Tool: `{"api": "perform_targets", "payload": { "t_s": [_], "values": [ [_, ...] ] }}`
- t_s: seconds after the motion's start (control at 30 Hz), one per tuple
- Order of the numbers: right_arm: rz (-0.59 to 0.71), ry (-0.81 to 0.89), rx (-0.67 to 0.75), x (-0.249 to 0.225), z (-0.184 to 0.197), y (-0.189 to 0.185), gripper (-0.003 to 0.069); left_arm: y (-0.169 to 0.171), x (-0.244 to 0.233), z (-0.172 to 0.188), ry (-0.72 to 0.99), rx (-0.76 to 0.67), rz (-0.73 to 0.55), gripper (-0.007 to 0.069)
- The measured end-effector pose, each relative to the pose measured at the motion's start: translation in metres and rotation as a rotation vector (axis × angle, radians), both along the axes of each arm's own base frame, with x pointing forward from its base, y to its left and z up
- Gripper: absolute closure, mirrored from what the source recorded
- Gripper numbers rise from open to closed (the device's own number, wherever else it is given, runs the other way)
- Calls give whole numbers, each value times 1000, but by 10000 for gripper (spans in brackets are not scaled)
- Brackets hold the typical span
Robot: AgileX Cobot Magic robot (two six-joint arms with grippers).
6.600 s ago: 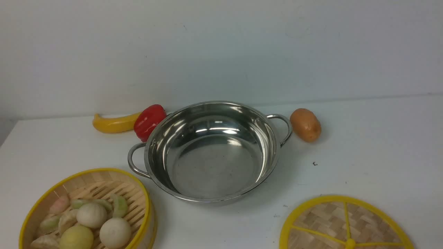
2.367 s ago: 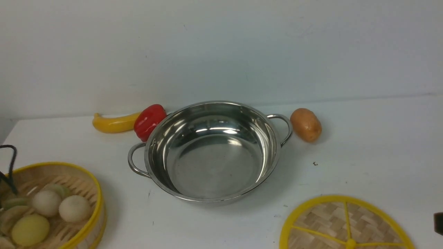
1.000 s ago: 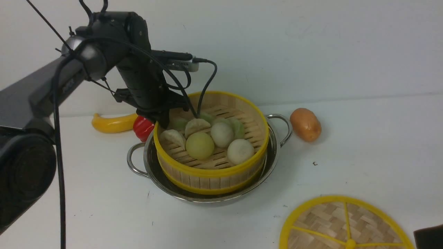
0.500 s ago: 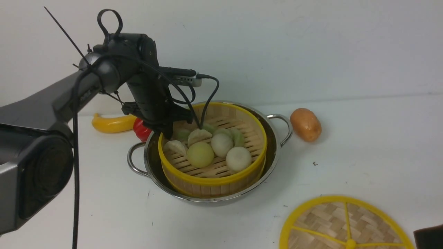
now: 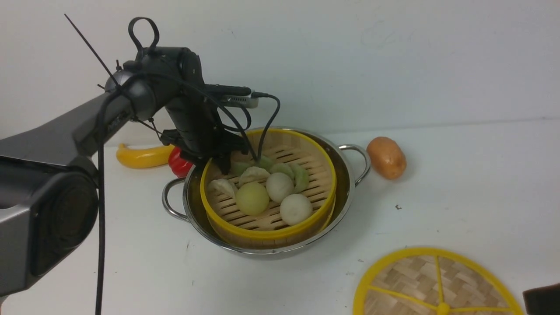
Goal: Place the steamer in the pot on the white table, and put the lid on the steamer.
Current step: 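Place the bamboo steamer basket with dumplings into the steel pot with the left gripper, then move the gripper down to the bamboo steamer lid and grasp its center knob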
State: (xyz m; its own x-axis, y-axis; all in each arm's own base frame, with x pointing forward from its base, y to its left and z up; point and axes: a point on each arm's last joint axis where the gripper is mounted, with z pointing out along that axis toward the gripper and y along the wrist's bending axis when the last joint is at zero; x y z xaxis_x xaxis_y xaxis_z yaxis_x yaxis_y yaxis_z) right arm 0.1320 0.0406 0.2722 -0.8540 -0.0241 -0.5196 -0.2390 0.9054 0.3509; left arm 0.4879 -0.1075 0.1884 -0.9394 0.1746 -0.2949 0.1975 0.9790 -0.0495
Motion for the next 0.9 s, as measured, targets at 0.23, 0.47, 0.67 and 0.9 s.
{"api": "perform_targets", "payload": {
  "t_s": [0.23, 0.47, 0.67, 0.9],
  "values": [
    [-30, -63, 19, 7, 3, 0, 390, 10, -4, 69, -141, 99, -1, 155],
    [30, -19, 55, 31, -9, 7, 354, 32, -45, 175, -336, 200, 39, 147],
    [211, 96, -12, 63, -24, 42, 350, 46, -109, 243, -457, 182, 57, 199],
    [281, 188, -280, 86, -39, 78, 350, 73, -223, 241, -405, 207, 64, 266]
  ]
}}
